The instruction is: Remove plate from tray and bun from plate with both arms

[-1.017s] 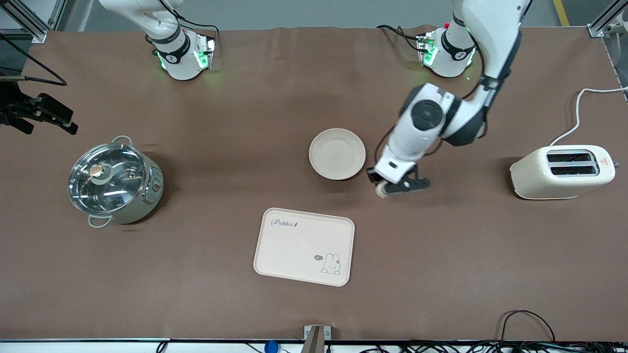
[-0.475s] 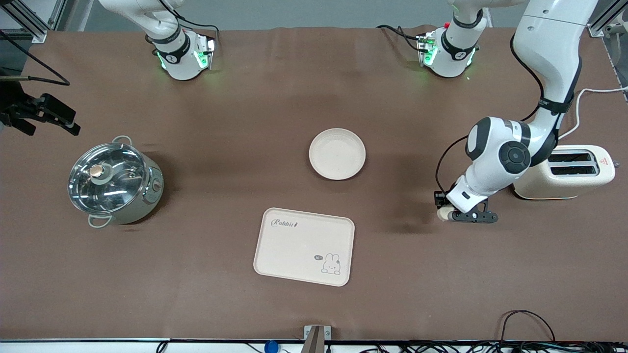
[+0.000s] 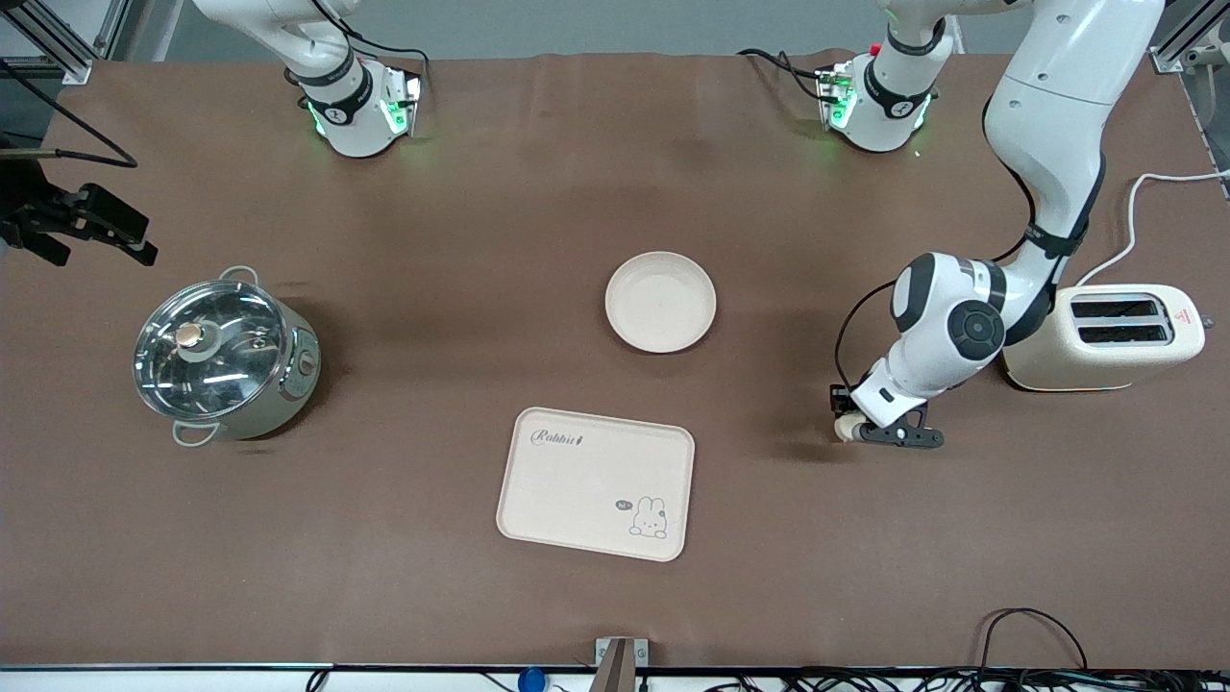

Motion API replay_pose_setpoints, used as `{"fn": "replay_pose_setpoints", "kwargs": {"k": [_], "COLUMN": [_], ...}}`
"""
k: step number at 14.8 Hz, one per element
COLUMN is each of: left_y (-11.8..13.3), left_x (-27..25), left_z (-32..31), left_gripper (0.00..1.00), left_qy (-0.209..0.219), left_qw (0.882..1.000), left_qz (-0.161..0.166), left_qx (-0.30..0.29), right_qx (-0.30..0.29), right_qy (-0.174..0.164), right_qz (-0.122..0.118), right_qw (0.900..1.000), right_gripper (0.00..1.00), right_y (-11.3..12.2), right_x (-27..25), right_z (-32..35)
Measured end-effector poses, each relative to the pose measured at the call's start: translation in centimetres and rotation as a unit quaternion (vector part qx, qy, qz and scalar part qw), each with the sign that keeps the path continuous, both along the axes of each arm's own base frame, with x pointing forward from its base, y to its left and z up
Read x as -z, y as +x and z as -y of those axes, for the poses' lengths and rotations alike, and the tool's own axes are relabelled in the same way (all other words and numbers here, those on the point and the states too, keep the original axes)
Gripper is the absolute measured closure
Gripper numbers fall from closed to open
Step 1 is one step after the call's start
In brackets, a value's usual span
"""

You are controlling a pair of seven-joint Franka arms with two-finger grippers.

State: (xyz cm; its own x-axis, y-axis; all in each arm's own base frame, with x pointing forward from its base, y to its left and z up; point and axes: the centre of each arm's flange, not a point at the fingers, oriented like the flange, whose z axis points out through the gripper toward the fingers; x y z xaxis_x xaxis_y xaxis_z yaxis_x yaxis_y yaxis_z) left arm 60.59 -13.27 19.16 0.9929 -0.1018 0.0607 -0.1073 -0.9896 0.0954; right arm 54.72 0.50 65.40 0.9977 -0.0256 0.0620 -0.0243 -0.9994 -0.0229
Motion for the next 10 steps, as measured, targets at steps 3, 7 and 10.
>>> {"fn": "replay_pose_setpoints", "kwargs": {"k": [3,7,10], "left_y": [0.3,0.8,2.9], "left_x": [-0.2,-0.9,-7.3], "left_z": [0.0,0.1,-0.1], "left_gripper": [0.57,0.22,0.00], "left_qy": [-0.001,-0.002,0.000], "left_qw": [1.000,1.000,0.999], "left_qz": [0.003,0.011,0.043], "left_qx": [0.000,-0.001,-0.007], "right_qx": [0.000,0.000,0.000], "right_qy": [0.000,0.000,0.000], "right_qz": [0.000,0.000,-0.001], "right_qw": [1.000,1.000,1.000], "right_gripper": [0.00,0.00,0.00], "right_y": [0.0,0.0,0.0], "right_x": [0.0,0.0,0.0], "right_z": [0.0,0.0,0.0]}}
